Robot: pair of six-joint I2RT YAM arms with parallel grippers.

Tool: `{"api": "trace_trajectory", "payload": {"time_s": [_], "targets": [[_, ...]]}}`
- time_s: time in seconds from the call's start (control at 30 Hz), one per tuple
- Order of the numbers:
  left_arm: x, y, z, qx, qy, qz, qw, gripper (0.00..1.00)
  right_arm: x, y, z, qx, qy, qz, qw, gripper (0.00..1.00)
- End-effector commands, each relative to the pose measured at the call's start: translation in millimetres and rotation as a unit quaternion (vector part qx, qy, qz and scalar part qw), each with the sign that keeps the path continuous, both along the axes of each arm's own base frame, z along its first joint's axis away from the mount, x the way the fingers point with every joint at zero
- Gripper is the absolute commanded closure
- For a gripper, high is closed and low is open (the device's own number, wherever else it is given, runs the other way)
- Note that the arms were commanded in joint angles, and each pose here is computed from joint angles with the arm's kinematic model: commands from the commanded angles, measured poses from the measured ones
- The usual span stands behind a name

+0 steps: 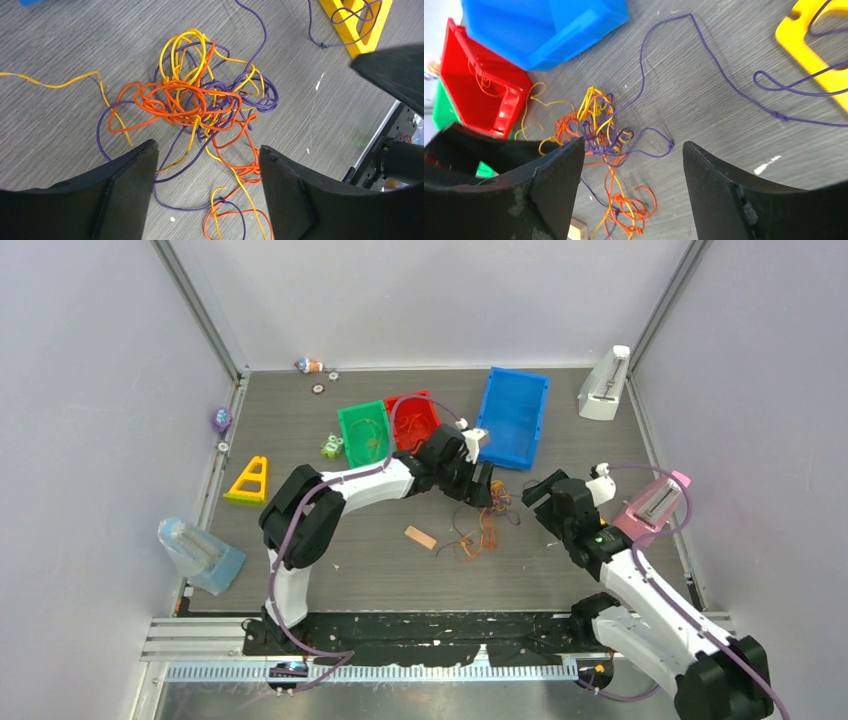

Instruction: Untangle the cables

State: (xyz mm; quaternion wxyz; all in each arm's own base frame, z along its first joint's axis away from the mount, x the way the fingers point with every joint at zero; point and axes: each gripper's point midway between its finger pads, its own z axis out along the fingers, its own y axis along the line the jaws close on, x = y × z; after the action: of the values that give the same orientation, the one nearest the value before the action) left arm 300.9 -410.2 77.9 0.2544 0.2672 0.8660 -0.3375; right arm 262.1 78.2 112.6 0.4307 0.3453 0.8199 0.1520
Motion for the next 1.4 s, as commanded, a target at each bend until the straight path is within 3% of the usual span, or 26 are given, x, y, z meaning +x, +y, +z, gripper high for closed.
{"api": "trace_trajectory", "payload": {"time_s": [0.0,0.13,0.43,0.53,0.63,0.8,0.83,0.9,1.1,1.37], "targets": [[4.5,-9.7,13.5,-0.025,-0.007,-0.001,1.0,0.31,36.8,24.3,9.0,0.148,-0.065,-0.012,0.987,0.27],[6.3,-2.7,19.4,-0.029,-0.033,0.006,0.999,0.39,49.5,29.7,-6.0,0.177,-0.057,-0.007,0.982,0.3],[8.7,32.6,50.9,-0.042,-0.107,0.044,0.992,0.43,75.1,40.6,-29.3,0.191,-0.044,-0.002,0.981,0.35],[6.5,57.6,64.1,-0.038,-0.143,0.075,0.986,0.4,80.7,39.6,-36.6,0.187,-0.042,-0.006,0.981,0.45],[3.0,85.1,76.4,-0.033,-0.182,0.105,0.977,0.38,84.9,35.4,-42.8,0.175,-0.042,-0.013,0.984,0.64],[-1.2,148.1,94.4,-0.028,-0.261,0.202,0.944,0.33,83.2,18.0,-35.7,0.13,-0.068,-0.027,0.989,0.81],[-3.4,158.3,98.2,-0.032,-0.275,0.216,0.936,0.32,83.3,12.6,-34.1,0.12,-0.072,-0.036,0.99,0.9],[-6.2,176.1,105.7,-0.038,-0.3,0.242,0.922,0.32,80.3,7.1,-27.6,0.094,-0.081,-0.031,0.992,0.94],[-13.4,200.4,113.2,-0.051,-0.34,0.269,0.899,0.36,62.1,5.1,22.0,0.03,-0.157,0.009,0.987,0.95],[-20.8,181.5,115.2,-0.088,-0.338,0.227,0.909,0.35,25.7,75.4,106.1,-0.007,-0.261,0.224,0.939,0.95]]}}
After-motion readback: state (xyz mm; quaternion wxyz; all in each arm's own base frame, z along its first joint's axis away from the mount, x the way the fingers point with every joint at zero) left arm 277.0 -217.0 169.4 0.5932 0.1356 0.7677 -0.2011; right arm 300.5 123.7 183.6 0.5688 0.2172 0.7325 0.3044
